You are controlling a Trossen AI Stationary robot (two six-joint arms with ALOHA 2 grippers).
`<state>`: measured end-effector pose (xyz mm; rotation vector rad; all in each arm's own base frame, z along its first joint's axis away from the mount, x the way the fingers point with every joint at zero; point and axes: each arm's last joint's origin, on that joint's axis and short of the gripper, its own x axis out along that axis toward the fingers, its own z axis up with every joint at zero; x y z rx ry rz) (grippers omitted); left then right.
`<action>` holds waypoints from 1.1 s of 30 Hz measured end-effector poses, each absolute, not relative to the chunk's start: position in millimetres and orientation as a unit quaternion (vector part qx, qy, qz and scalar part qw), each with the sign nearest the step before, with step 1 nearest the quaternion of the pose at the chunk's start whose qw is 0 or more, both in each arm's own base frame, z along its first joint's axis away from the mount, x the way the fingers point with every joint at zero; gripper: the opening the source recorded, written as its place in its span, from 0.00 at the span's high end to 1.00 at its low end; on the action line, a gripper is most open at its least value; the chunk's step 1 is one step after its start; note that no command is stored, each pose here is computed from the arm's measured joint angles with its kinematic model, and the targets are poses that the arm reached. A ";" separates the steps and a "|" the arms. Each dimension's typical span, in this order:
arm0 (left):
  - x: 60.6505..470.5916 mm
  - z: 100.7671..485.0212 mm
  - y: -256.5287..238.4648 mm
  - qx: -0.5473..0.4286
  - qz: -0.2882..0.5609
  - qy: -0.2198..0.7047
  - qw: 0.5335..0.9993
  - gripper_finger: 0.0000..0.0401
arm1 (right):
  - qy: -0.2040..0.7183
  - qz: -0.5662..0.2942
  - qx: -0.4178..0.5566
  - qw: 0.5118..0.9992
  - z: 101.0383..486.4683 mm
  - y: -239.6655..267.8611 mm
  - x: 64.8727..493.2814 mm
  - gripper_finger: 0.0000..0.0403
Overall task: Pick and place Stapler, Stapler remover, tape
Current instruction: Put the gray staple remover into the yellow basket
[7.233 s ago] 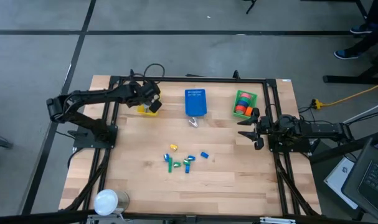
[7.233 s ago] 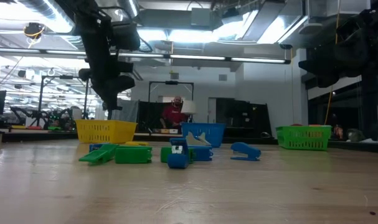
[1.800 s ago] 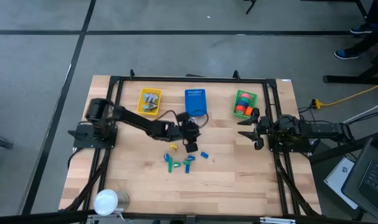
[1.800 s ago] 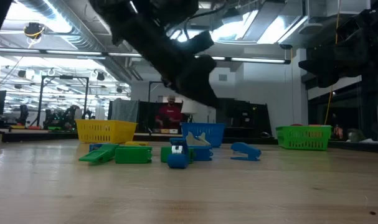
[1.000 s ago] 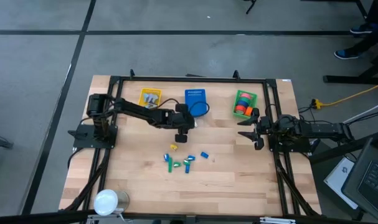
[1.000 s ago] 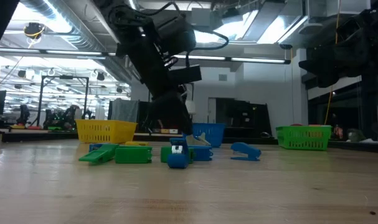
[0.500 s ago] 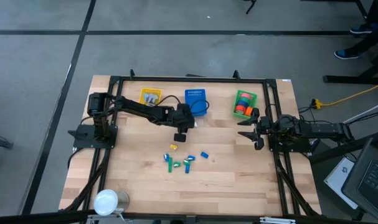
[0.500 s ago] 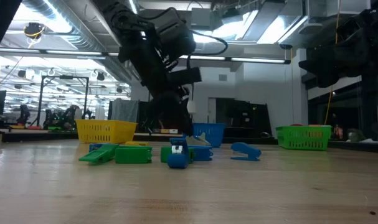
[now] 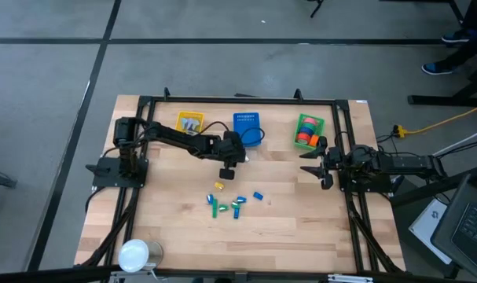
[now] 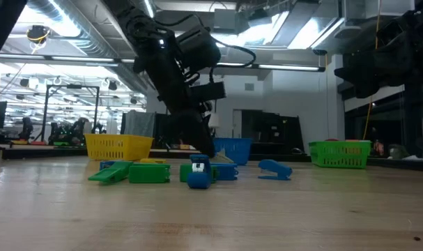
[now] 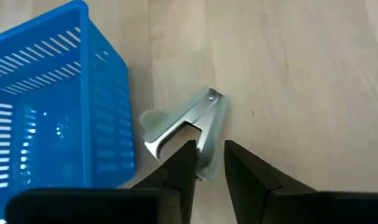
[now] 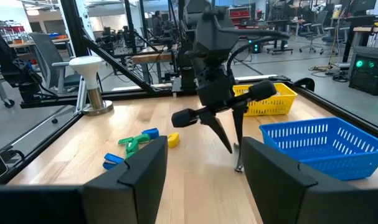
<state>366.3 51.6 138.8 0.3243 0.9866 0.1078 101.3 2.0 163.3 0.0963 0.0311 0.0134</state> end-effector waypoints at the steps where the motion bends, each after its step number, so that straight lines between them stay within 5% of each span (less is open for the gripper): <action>1: 367.5 136.4 51.8 0.156 0.052 0.471 0.867 0.83 | 0.016 0.007 0.048 0.999 163.3 2.0 101.3 0.48; 7: 371.1 132.1 49.9 0.160 0.058 0.464 0.869 0.97 | 0.016 0.007 0.048 0.999 163.4 2.0 101.3 0.48; 33: 323.5 216.7 48.6 0.151 0.143 0.469 0.858 0.99 | 0.015 0.007 0.048 0.999 163.4 2.0 101.3 0.48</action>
